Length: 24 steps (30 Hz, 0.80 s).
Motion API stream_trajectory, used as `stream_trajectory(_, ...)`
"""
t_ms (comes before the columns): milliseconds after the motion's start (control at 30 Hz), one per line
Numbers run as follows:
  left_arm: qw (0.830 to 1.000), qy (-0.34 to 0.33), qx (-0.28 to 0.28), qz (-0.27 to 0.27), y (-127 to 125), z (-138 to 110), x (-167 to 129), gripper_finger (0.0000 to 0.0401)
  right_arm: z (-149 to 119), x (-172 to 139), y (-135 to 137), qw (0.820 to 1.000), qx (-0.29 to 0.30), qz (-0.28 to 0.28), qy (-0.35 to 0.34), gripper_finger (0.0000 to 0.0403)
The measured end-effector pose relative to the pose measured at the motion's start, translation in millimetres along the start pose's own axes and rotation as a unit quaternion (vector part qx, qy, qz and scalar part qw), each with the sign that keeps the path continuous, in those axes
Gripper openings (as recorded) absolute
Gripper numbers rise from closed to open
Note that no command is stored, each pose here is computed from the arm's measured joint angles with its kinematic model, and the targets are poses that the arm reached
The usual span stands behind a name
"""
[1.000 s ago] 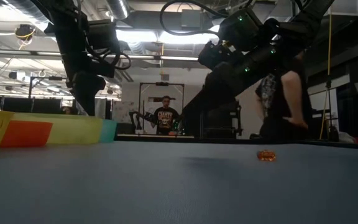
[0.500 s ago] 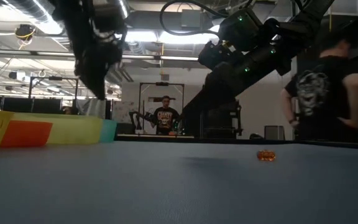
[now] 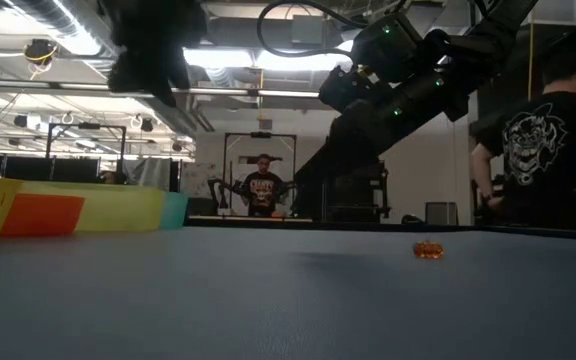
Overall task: Sort Halloween decoration
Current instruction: Put the black skull toy into the green bin
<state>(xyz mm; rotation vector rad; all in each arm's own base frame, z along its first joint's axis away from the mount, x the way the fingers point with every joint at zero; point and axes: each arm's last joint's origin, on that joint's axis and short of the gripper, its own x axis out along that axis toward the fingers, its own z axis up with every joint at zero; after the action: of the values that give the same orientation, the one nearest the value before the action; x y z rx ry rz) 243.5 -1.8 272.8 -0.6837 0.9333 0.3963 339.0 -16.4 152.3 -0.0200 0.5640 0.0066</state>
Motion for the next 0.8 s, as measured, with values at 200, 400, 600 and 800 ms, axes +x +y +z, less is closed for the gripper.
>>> stream_trajectory(200, 0.996, 0.009, -0.006, -0.083, -43, -34, -5, 0.0150, 0, 0, 0, 1.000, 0.000, 0.000, 0.000, 0.0259)
stream_trajectory(400, 0.987, 0.019, 0.029, -0.154, -74, -68, -16, 0.0150, 0, 0, 0, 1.000, 0.024, 0.000, 0.000, 0.0259)
stream_trajectory(600, 0.979, 0.007, 0.087, -0.185, -102, -107, -15, 0.0150, 0, 0, 0, 1.000, 0.025, 0.000, 0.000, 0.0259)
stream_trajectory(800, 0.967, 0.036, 0.152, -0.200, -128, -154, 11, 0.0150, -1, 0, 0, 1.000, 0.026, 0.000, 0.004, 0.0259)
